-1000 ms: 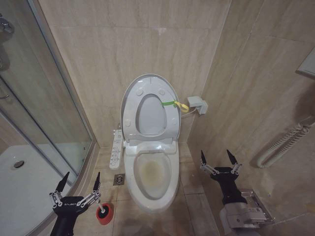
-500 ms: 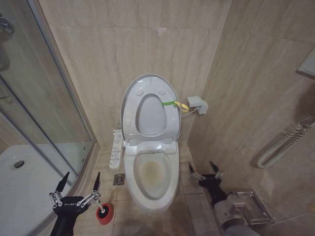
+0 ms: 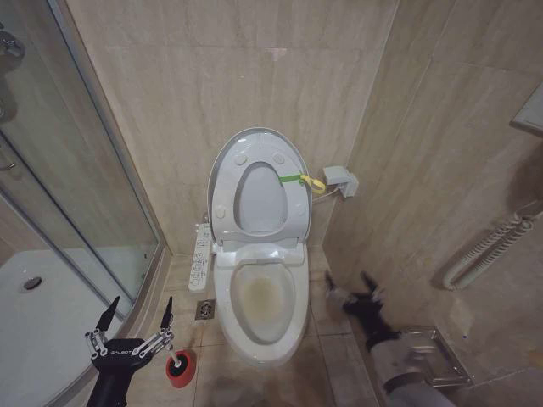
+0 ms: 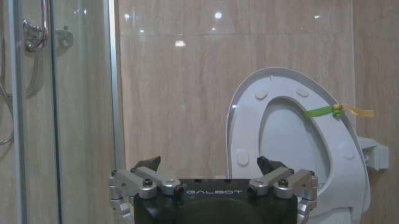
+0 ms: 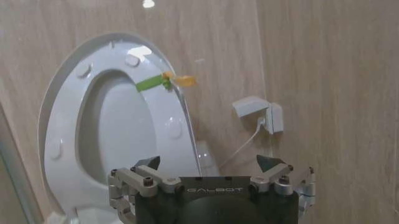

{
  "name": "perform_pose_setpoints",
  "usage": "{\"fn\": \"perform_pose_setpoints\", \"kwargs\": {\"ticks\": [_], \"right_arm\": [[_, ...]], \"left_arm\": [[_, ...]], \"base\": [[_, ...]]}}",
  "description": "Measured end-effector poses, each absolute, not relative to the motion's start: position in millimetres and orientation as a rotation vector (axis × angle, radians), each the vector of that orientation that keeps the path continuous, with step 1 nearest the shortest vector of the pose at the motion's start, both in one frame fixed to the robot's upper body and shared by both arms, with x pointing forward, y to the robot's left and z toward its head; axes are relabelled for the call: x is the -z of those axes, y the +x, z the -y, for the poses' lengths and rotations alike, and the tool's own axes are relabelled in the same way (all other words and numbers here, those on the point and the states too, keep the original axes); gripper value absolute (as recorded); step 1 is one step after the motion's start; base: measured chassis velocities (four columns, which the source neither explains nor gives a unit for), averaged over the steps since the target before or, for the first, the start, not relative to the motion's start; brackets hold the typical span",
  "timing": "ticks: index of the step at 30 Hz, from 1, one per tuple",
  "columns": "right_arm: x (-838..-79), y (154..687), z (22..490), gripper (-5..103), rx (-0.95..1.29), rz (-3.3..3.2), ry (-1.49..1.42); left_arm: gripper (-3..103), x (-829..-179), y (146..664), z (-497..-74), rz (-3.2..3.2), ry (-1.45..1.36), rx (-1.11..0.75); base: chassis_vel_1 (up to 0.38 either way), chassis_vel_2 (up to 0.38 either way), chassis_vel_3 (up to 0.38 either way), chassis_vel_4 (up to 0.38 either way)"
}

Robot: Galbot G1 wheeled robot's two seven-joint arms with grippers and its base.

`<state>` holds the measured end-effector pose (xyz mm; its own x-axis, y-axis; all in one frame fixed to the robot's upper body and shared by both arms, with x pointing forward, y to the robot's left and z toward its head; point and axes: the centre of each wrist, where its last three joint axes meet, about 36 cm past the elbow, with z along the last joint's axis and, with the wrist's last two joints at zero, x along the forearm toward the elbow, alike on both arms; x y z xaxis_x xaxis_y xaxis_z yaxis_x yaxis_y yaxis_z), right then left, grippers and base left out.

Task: Open the toilet lid, clean the toilet bowl with a toilet brush, close the toilet lid, and flush.

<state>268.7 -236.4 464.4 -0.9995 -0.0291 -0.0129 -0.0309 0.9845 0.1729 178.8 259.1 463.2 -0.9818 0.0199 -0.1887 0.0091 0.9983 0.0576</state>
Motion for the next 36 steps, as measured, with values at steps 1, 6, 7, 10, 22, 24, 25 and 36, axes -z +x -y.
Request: {"fn": "perform_pose_setpoints", "kwargs": {"ticks": [1, 6, 7, 10, 22, 24, 25, 36], "right_arm": [[-460, 269, 234, 100, -0.233, -3.106, -0.05], [-443, 272, 229, 100, -0.127, -3.104, -0.049], [-435, 276, 229, 100, -0.079, -3.093, -0.028], [-424, 285, 230, 100, -0.048, -3.076, 0.012], [-408, 342, 244, 100, -0.042, -3.035, 0.047], [-409, 360, 246, 100, -0.043, -3.02, 0.049], [-409, 360, 246, 100, -0.043, -3.02, 0.049], [-423, 442, 247, 100, -0.072, -2.953, 0.104]], "left_arm": [[100, -463, 179, -259, -2.95, 0.022, -0.084], [100, -463, 179, -259, -2.95, 0.022, -0.084], [100, -463, 179, -259, -2.95, 0.022, -0.084], [100, -463, 179, -259, -2.95, 0.022, -0.084], [100, -463, 179, -259, -2.95, 0.022, -0.084], [100, -463, 179, -259, -2.95, 0.022, -0.084], [100, -463, 179, -259, -2.95, 0.022, -0.084], [100, -463, 179, -259, -2.95, 0.022, -0.084]], "base": [[0.0, 0.0, 0.0, 0.0], [0.0, 0.0, 0.0, 0.0], [0.0, 0.0, 0.0, 0.0], [0.0, 0.0, 0.0, 0.0], [0.0, 0.0, 0.0, 0.0], [0.0, 0.0, 0.0, 0.0], [0.0, 0.0, 0.0, 0.0], [0.0, 0.0, 0.0, 0.0]]}}
